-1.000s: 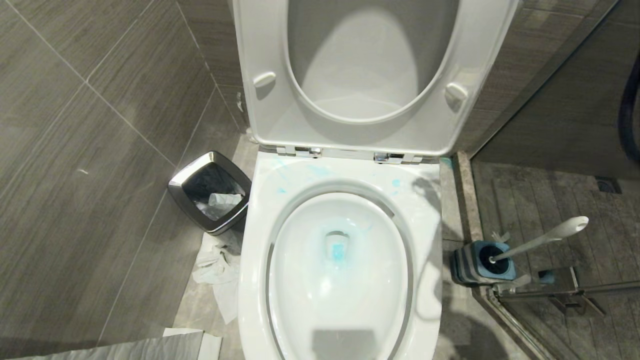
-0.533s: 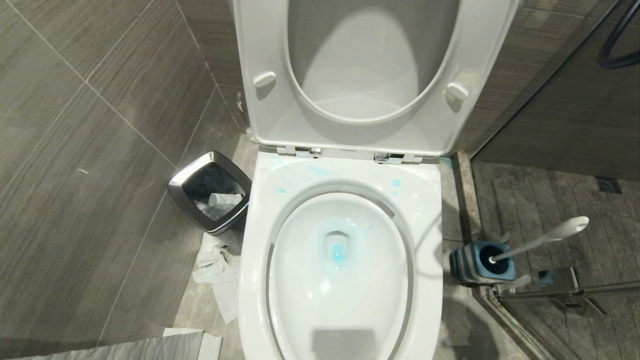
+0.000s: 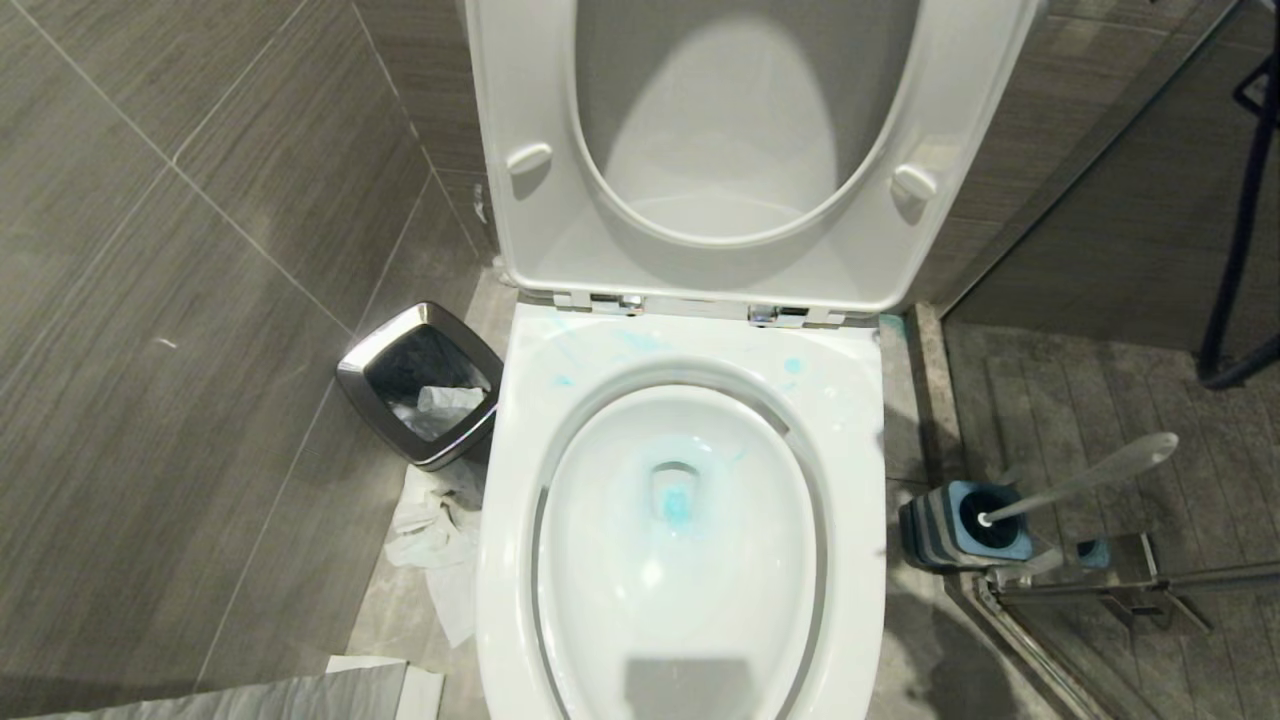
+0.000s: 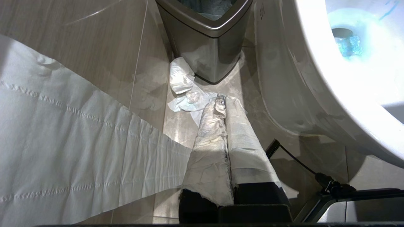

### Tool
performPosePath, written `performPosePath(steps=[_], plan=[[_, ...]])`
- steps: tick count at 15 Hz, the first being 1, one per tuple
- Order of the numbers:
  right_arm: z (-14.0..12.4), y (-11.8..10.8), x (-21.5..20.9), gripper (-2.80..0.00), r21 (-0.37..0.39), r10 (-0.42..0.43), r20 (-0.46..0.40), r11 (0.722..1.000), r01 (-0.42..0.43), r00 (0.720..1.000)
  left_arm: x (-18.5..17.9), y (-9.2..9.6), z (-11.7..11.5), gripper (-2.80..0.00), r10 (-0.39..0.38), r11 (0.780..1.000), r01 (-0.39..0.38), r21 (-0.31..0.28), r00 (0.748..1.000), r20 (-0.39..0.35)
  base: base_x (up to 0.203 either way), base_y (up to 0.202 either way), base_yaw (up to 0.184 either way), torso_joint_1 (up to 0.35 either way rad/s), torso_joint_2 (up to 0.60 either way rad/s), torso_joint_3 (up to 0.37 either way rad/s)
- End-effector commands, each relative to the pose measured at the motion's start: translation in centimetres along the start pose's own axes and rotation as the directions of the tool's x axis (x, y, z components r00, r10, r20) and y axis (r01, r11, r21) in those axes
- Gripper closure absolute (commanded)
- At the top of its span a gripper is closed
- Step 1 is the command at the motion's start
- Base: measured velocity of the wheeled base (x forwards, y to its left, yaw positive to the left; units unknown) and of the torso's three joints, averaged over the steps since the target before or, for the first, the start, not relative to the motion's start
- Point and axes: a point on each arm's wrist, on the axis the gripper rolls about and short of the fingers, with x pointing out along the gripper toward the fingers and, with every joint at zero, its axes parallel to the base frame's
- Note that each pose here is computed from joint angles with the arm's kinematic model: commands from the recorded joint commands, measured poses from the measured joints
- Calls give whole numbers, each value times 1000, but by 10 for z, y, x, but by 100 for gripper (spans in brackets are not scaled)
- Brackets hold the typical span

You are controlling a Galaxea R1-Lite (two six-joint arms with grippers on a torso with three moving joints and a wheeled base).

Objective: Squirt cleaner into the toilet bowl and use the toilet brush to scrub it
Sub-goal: Place the cleaning agent on the floor

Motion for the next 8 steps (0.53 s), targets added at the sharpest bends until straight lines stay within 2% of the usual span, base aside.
performPosePath(steps=[1,4,5,7,8], plan=[[-16,-17,9,0,-37,-16,-45,999,14,999,0,0,0,0,-1,1000,1,1,1000,-2,0,0,0,0,0,0],[-23,-57,15,0,45,-33,-72,998,36,997,0,0,0,0,-1,1000,1,-1,1000,-2,0,0,0,0,0,0],[-26,-64,15,0,45,-34,-74,998,37,997,0,0,0,0,-1,1000,1,0,1000,-2,0,0,0,0,0,0],[-31,-69,14,0,-31,-30,-71,999,28,997,0,0,0,0,-1,1000,1,-1,1000,-1,0,0,0,0,0,0],[-33,-72,10,0,-42,-20,-53,999,18,998,0,0,0,0,-1,1000,1,1,1000,-2,0,0,0,0,0,0]])
